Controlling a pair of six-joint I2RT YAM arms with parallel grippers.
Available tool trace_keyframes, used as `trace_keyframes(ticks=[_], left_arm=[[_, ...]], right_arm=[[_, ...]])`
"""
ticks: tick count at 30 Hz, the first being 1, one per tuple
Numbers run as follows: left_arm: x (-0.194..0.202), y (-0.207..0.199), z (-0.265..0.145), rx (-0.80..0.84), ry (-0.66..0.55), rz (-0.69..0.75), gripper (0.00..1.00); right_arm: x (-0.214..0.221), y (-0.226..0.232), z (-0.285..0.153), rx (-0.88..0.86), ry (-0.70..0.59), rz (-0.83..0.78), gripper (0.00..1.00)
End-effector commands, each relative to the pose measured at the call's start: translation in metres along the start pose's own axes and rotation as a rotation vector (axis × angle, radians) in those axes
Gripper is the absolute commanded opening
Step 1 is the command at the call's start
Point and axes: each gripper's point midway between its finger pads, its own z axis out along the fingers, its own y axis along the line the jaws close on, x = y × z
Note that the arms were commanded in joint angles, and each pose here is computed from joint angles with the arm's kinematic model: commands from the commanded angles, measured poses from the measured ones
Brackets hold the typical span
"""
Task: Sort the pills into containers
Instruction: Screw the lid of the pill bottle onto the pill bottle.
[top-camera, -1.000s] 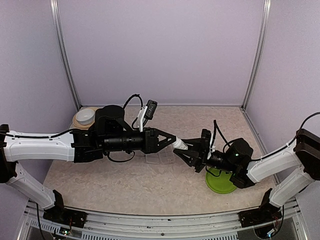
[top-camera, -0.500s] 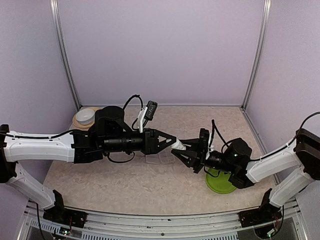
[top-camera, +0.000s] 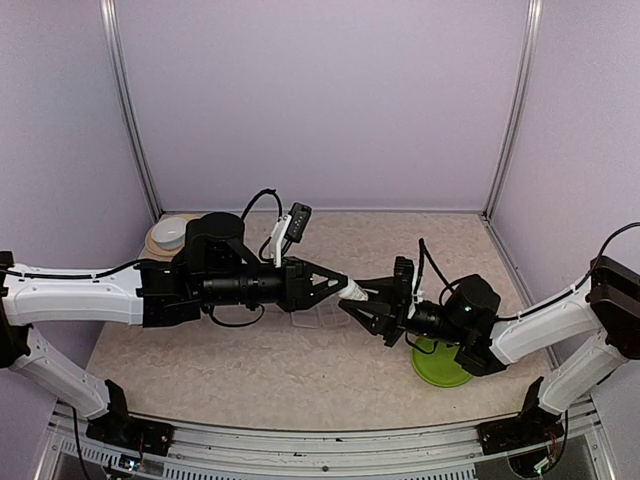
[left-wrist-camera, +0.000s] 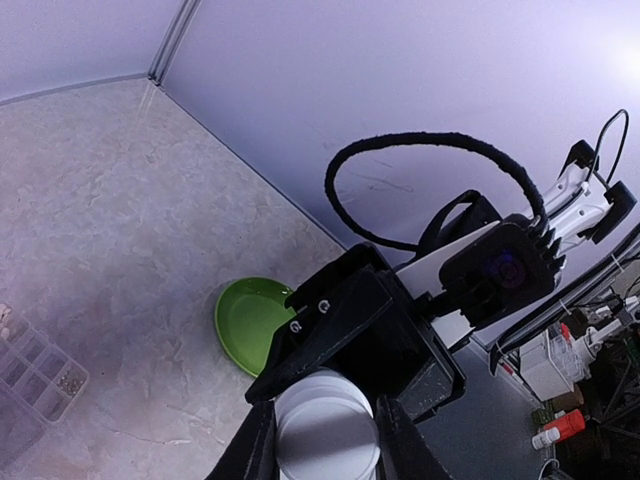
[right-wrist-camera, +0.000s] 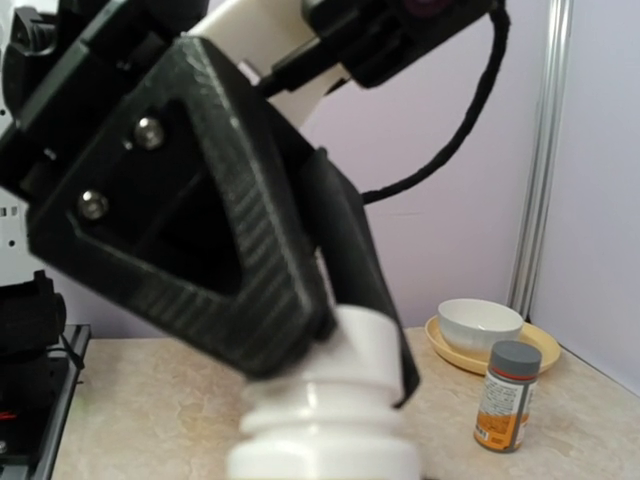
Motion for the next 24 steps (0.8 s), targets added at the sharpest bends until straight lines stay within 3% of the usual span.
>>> trace_keyframes(ticks=[1,11,24], left_arm=[[0.001,0.001,-0.004,0.006,-0.001,0.05,0.26],[0.008,-0.009,-0.009,0.074,0.018,0.116,0.25],[0.03,-0.029,-0.014,0.237,0.116,0.243,0.27]], right_arm=[[-0.014,0.007,0.009,-0.048,-0.035,0.027,0.0],[-0.023,0.011,0.02,-0.093,-0.036,0.13,0.0],[-0.035,0.032,0.021,-0.232,0.001,0.415,0.0]])
